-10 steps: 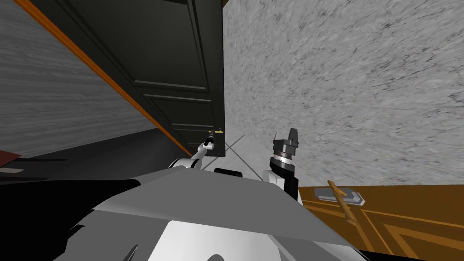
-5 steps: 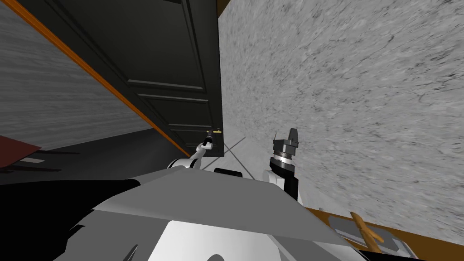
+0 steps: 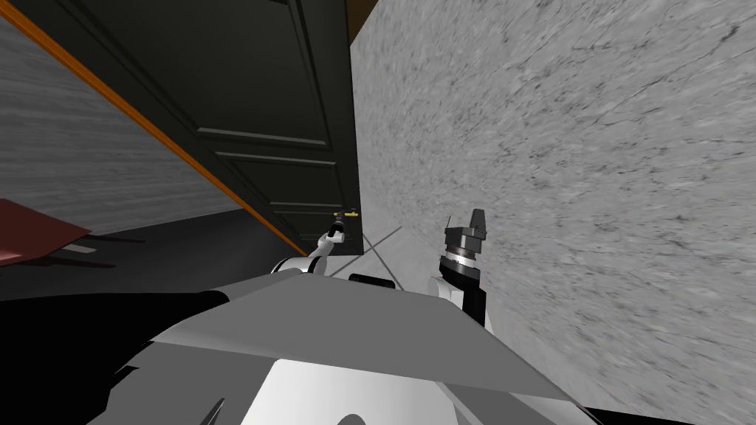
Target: Push the door open
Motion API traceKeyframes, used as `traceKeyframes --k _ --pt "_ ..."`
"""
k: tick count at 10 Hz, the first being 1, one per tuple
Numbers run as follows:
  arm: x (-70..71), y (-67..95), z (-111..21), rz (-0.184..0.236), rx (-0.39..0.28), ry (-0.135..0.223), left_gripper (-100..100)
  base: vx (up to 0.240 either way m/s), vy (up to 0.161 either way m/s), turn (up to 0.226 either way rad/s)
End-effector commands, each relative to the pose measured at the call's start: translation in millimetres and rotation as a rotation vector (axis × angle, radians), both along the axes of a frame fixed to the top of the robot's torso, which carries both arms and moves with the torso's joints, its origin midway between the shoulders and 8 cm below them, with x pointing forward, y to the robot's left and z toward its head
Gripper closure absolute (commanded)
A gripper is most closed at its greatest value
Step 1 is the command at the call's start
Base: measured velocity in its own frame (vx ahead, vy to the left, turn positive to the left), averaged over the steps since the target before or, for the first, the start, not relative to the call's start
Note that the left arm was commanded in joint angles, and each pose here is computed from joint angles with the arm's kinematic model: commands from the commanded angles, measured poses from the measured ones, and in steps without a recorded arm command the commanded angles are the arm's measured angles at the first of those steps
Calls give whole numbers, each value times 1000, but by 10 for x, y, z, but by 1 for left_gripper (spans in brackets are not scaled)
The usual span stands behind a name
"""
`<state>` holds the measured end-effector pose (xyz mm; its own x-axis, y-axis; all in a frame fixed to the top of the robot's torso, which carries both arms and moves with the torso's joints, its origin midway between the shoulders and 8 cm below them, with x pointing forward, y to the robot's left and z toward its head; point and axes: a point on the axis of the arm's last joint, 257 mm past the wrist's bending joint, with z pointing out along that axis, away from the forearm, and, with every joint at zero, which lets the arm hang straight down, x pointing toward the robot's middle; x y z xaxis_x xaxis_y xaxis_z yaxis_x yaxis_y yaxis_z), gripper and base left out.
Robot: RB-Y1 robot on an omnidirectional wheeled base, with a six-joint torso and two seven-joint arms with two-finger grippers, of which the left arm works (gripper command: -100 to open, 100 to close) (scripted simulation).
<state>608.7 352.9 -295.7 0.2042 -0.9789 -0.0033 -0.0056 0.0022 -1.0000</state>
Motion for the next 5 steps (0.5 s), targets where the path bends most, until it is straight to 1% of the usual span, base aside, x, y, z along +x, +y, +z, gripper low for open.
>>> traceKeyframes --k 1,3,5 --pt "6 41 33 8 0 -6 100 156 -107 97" --pt "-6 94 32 18 -1 -6 100 157 -101 80" --pt "-18 148 31 29 -2 -6 100 139 -84 70"
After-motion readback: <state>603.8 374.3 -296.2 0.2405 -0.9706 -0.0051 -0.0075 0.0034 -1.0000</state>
